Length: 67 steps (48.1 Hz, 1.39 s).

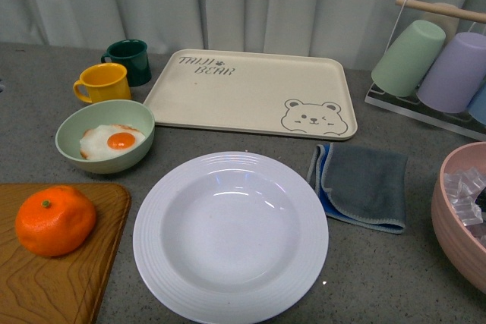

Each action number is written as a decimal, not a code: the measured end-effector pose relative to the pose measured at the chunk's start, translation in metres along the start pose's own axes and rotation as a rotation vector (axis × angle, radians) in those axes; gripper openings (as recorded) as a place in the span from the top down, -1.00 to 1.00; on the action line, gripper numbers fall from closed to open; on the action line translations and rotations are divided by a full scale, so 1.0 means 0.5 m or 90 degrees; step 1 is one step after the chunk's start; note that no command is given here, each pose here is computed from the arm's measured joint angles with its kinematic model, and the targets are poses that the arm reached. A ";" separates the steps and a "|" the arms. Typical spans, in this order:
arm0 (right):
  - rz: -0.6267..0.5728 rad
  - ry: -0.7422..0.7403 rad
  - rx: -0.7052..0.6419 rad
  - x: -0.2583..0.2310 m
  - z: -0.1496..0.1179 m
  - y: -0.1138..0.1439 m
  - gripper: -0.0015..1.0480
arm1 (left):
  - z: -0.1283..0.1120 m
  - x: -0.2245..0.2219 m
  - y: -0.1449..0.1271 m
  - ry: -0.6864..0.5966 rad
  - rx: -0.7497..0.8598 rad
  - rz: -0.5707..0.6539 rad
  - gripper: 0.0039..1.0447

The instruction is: Place orange and plate with both arms

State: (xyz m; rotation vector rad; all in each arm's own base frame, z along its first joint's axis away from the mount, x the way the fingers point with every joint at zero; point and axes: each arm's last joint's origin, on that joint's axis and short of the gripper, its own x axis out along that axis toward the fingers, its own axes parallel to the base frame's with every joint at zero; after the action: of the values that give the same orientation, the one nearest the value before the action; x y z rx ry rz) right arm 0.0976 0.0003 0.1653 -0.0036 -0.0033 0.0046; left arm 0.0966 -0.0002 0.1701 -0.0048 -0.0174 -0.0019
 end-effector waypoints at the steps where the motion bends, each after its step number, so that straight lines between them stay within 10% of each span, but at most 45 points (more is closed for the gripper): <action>1: 0.000 0.000 0.000 0.000 0.000 0.000 -0.82 | 0.000 0.000 0.000 0.000 0.000 0.000 -0.88; 48: 0.000 0.000 0.000 0.000 0.000 0.000 -0.82 | 0.000 0.000 0.000 0.001 0.000 0.002 -0.88; 54: 0.000 0.000 0.000 0.000 0.000 0.000 -0.82 | -0.016 0.024 -0.001 0.245 -0.061 0.060 -0.88; 67: 0.000 0.000 0.000 0.000 0.000 0.000 -0.82 | -0.029 0.144 -0.032 0.390 -0.071 0.003 -0.88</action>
State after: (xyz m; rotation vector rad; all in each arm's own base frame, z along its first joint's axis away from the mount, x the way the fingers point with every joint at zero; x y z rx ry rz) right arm 0.0976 0.0003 0.1654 -0.0036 -0.0040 0.0046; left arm 0.1690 -0.0165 0.1569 -0.1154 0.5950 0.0005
